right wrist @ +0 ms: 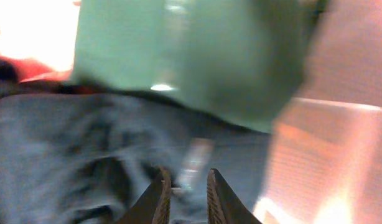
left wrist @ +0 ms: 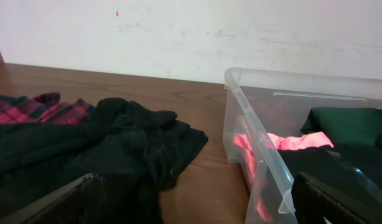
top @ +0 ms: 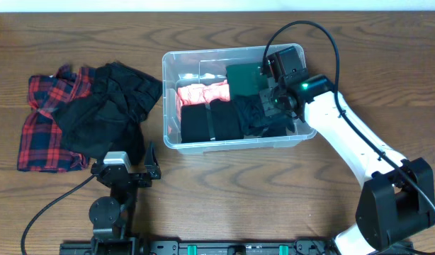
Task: Pack container
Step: 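Release the navy cloth and press it down with the right gripper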
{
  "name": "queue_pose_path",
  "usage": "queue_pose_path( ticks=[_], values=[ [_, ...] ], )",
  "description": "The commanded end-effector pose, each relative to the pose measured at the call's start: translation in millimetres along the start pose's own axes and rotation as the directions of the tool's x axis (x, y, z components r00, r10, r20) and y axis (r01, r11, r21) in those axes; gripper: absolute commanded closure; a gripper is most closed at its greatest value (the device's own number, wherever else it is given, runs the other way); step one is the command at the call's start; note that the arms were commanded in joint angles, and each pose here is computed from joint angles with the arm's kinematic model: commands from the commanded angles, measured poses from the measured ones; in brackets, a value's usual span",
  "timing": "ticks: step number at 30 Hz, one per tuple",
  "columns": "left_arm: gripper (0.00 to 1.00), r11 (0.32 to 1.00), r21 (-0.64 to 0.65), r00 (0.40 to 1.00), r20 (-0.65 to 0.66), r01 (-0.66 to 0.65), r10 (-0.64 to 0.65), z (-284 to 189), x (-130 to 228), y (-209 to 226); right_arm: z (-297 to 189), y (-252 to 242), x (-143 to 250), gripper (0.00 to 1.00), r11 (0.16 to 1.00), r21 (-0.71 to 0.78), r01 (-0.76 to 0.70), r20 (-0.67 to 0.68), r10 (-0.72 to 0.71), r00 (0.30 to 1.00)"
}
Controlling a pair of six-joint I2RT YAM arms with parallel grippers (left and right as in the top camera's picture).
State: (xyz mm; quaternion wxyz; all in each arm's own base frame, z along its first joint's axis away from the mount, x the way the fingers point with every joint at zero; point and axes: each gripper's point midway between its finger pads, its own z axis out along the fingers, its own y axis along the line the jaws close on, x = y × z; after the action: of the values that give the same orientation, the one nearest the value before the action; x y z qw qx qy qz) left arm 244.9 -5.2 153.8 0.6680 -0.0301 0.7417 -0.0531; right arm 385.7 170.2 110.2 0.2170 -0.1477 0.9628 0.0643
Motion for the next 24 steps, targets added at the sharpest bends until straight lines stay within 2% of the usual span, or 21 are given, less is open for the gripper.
queue_pose_path(
  ticks=[1,9,14,19,24],
  values=[
    [0.02,1.000,0.001,0.999,-0.049,-0.013,0.013,1,16,1,-6,53,-4,0.82,0.970,-0.238,0.041,0.009,-0.040,0.999],
    [0.02,1.000,0.001,0.999,-0.049,-0.013,0.013,1,16,1,-7,81,-11,0.93,0.955,-0.288,0.074,0.054,-0.061,0.997],
    [0.02,1.000,0.001,0.999,-0.049,-0.013,0.013,1,16,1,13,86,-1,0.96,0.956,-0.286,0.067,0.003,-0.069,0.998],
    [0.02,1.000,0.001,0.999,-0.049,-0.013,0.013,1,16,1,40,60,16,0.98,0.987,-0.151,0.048,-0.078,-0.061,0.995],
    [0.02,1.000,0.001,0.999,-0.049,-0.013,0.013,1,16,1,40,18,20,0.99,1.000,0.014,0.028,-0.103,-0.026,0.994]
  ],
)
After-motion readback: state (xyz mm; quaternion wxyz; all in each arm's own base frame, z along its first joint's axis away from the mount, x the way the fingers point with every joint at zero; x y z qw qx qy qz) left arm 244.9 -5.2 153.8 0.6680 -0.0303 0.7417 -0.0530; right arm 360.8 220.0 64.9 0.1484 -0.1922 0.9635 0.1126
